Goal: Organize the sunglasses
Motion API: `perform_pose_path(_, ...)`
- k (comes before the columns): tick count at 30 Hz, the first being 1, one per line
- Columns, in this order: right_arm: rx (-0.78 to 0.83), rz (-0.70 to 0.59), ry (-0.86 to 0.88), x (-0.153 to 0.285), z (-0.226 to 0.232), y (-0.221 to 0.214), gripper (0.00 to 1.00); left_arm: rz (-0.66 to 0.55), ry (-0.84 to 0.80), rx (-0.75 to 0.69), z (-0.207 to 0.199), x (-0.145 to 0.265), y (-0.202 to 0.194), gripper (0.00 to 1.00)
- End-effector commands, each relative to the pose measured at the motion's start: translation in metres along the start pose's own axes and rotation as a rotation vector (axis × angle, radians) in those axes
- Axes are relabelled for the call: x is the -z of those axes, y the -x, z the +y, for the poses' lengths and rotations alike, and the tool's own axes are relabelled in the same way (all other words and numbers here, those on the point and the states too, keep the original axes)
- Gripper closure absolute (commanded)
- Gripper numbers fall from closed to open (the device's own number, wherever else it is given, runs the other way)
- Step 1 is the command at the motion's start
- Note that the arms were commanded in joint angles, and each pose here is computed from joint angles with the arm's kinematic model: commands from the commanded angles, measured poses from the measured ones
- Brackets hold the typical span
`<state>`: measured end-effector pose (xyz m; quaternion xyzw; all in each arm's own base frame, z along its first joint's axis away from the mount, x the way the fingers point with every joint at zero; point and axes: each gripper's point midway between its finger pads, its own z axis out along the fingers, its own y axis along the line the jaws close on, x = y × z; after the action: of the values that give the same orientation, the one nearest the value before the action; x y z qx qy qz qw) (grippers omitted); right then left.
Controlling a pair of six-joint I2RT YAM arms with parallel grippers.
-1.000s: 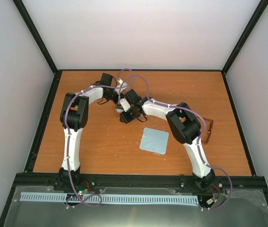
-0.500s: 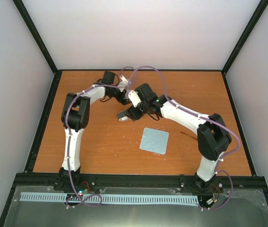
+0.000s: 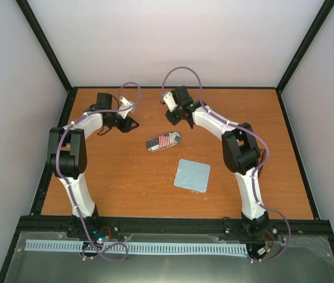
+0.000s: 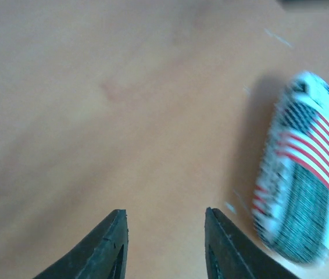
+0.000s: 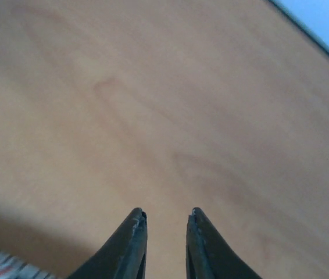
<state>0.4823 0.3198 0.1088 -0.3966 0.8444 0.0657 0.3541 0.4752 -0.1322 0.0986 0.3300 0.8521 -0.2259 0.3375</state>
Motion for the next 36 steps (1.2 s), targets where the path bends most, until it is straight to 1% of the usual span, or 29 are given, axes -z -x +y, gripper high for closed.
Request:
perform_pose_path(1, -0.033, -0.012, 0.043, -0.015, -0.024, 0.019, 0.8, 0.079, -0.108, -0.04, -0.051, 0.014, -0.034, 0.63)
perform_pose_path(6, -0.051, 0.021, 0.151, -0.036, -0.013, 0.015, 0.79, 0.141, -0.168, -0.046, -0.083, 0.02, -0.059, 0.64)
perform_pose_path(10, -0.088, 0.055, 0.226, -0.045, 0.003, 0.001, 0.78, 0.169, -0.204, -0.051, -0.098, 0.013, -0.068, 0.64)
perform_pose_path(17, -0.131, 0.139, 0.297, -0.05, 0.02, -0.028, 0.8, 0.213, -0.302, -0.036, -0.123, -0.007, -0.081, 0.66)
perform_pose_path(24, -0.151, 0.216, 0.343, -0.043, 0.037, -0.061, 0.8, 0.233, -0.292, -0.021, -0.113, -0.027, -0.09, 0.65)
perform_pose_path(29, -0.161, 0.236, 0.343, -0.033, 0.042, -0.072, 0.79, 0.222, -0.26, -0.051, -0.099, -0.037, -0.078, 0.64)
perform_pose_path(32, -0.175, 0.239, 0.302, -0.026, 0.037, -0.075, 0.66, 0.212, -0.251, -0.061, -0.093, -0.041, -0.07, 0.64)
perform_pose_path(34, -0.183, 0.226, 0.29, -0.018, 0.036, -0.072, 0.52, 0.202, -0.25, -0.069, -0.091, -0.042, -0.065, 0.64)
perform_pose_path(36, -0.191, 0.206, 0.283, -0.007, 0.035, -0.067, 0.42, 0.193, -0.244, -0.075, -0.088, -0.044, -0.061, 0.64)
